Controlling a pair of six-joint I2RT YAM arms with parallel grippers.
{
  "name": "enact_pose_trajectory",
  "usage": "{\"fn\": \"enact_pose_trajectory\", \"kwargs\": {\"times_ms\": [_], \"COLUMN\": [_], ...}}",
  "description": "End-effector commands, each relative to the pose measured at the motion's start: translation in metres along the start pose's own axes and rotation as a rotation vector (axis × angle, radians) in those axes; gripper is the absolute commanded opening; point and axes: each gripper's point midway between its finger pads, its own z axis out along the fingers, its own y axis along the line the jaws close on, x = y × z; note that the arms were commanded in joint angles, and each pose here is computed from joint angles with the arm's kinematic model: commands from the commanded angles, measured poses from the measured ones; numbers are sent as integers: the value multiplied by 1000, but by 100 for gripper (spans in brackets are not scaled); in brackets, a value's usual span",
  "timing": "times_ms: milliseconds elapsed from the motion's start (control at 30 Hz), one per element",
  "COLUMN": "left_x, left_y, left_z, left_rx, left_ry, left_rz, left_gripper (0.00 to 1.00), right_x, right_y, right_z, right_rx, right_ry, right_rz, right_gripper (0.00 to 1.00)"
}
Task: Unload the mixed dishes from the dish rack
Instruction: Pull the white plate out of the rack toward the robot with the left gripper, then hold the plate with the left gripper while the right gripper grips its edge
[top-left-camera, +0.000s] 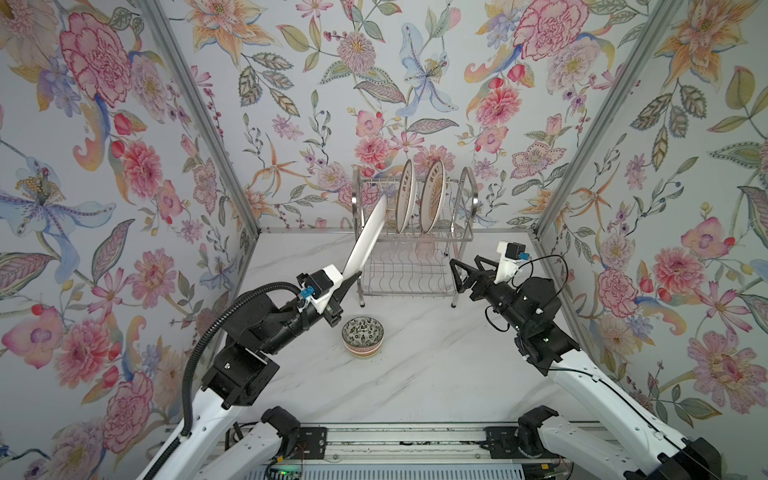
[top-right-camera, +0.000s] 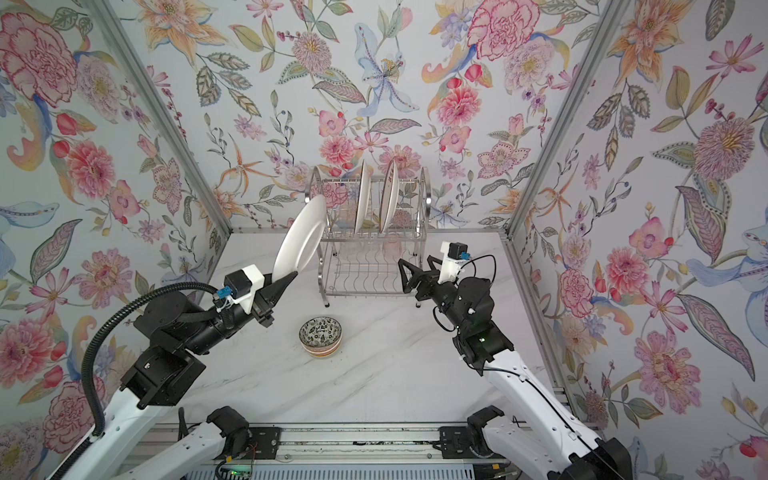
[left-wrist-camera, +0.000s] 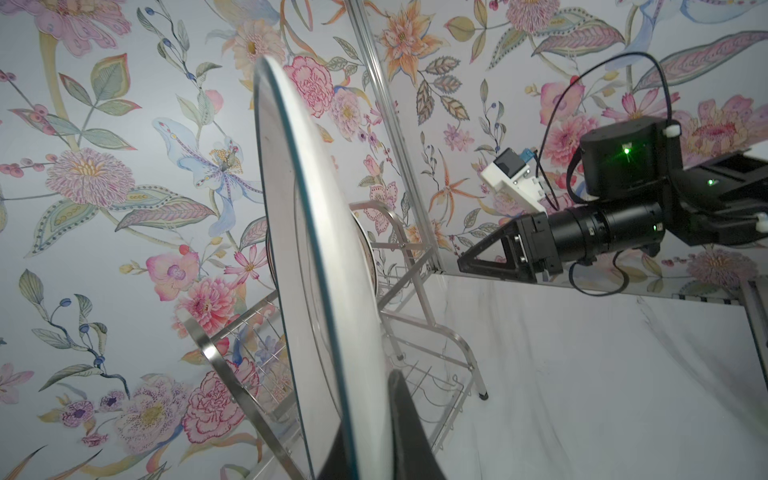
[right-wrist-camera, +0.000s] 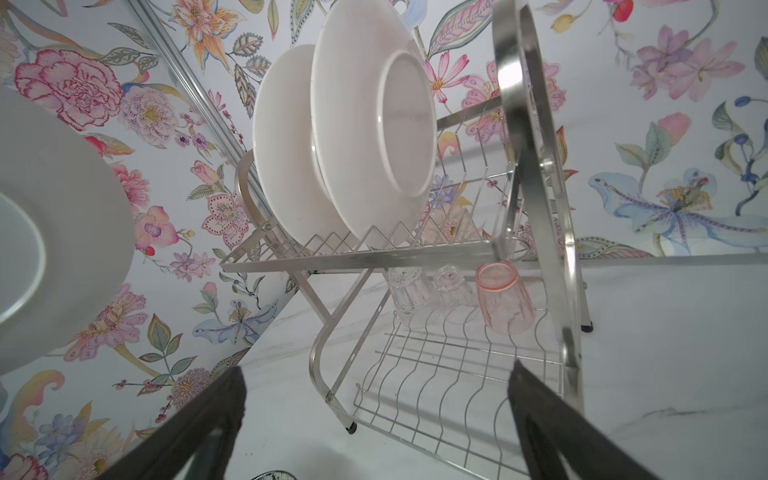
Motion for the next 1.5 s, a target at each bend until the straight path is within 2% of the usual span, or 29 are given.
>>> {"fn": "enact_pose_trajectory", "kwargs": {"times_ms": [0,233,467,633,833,1200,1467], "left_x": [21,54,101,117,147,170,186], "left_y": [-22,-44,-63,-77,-91,-117,-138], "left_z": [-7,-11,-6,5,21,49,68], "left_rx": [80,164,198,209,248,187,157], "left_ry": [43,133,300,331,445,434,437], "left_rz": [79,125,248,333,453,726,873], "left_gripper": [0,0,0,0,0,0,0], "right_x": [3,25,44,50,61,94,126], "right_y": [-1,-11,-19,-15,-14,-17,-21], "right_z": [-10,-29,-38,-35,-25,-10,-10], "right_rx": [19,62,70,49,45,50,59], "right_ry": [56,176,249,300,392,556,705], "right_rz": [107,261,402,431,448,509,535], "right_gripper": [99,99,99,99,98,93,84]}}
